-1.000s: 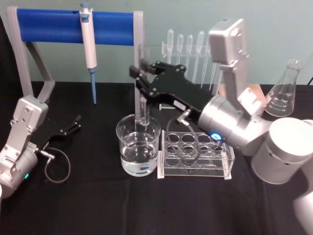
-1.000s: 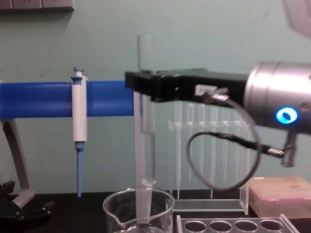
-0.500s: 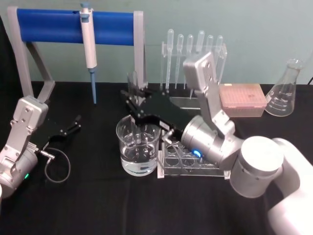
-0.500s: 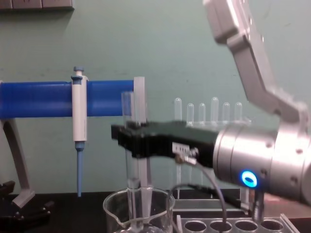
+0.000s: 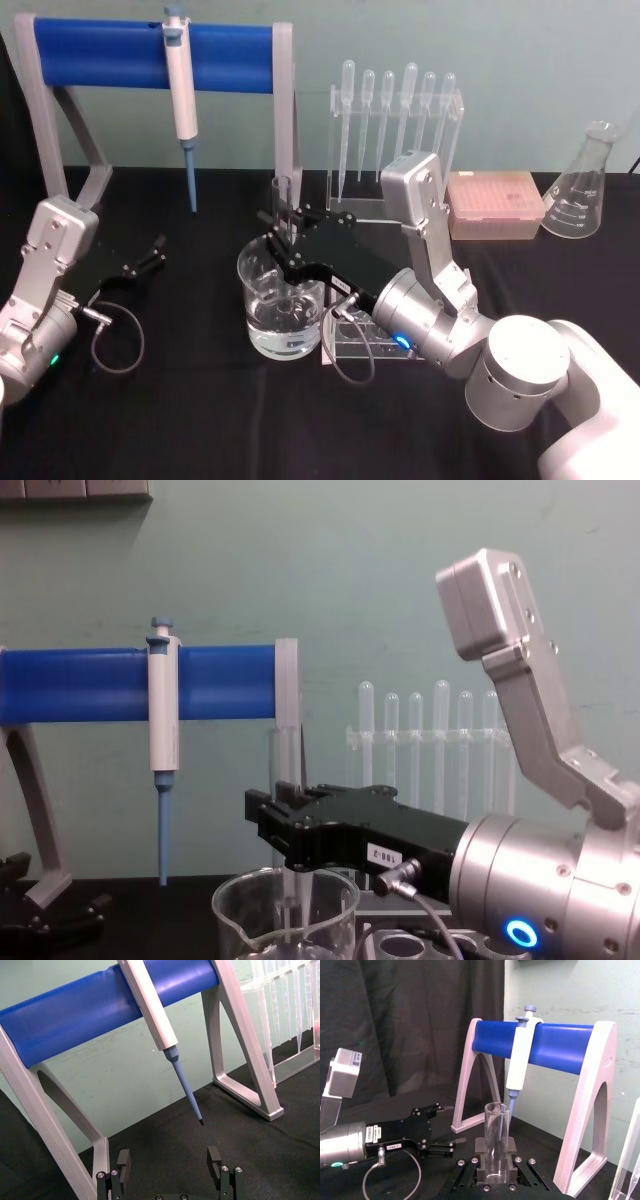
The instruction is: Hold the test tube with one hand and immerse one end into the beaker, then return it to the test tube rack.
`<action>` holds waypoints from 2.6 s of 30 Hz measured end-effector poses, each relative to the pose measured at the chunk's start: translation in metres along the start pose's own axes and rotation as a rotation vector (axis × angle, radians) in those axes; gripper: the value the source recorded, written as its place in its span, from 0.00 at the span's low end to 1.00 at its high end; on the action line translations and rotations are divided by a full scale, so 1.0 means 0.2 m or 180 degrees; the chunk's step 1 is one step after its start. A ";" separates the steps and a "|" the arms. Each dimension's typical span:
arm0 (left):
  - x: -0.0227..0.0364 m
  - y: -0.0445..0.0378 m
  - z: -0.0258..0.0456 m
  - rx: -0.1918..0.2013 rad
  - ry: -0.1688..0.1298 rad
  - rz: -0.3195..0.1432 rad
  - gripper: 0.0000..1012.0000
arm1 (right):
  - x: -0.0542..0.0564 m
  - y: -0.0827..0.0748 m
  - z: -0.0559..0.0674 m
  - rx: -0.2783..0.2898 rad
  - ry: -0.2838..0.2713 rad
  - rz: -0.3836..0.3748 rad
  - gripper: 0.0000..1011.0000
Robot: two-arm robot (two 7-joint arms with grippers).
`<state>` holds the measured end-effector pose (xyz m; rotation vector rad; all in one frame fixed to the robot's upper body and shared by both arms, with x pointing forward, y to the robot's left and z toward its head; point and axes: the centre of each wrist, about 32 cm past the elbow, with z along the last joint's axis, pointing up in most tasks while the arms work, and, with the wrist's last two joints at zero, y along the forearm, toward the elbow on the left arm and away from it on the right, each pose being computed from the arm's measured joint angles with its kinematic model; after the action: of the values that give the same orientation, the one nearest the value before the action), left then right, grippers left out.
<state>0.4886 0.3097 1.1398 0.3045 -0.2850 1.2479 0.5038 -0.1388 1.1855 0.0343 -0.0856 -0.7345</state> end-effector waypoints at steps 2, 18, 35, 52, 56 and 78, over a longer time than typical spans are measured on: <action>0.000 0.000 0.000 0.0000 0.0000 0.0000 0.99 | 0.00 0.00 -0.01 0.0005 0.0003 0.0000 0.22; 0.000 0.000 0.000 0.0000 0.0000 0.0000 0.99 | 0.00 0.00 -0.07 -0.0038 0.0006 -0.0027 0.22; 0.000 0.000 0.000 0.0000 0.0000 0.0000 0.99 | 0.00 0.00 -0.06 -0.0031 0.0002 -0.0025 0.22; 0.000 0.000 0.000 0.0000 0.0000 0.0000 0.99 | 0.00 0.00 -0.06 -0.0028 0.0002 -0.0026 0.22; 0.000 0.000 0.000 0.0000 0.0000 0.0000 0.99 | 0.00 0.00 -0.06 -0.0028 0.0003 -0.0026 0.22; 0.000 0.000 0.000 0.0000 0.0000 0.0000 0.99 | 0.00 0.00 -0.06 -0.0031 0.0004 -0.0026 0.22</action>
<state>0.4886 0.3097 1.1398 0.3045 -0.2851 1.2480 0.5043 -0.1387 1.1733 0.0260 -0.0807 -0.7430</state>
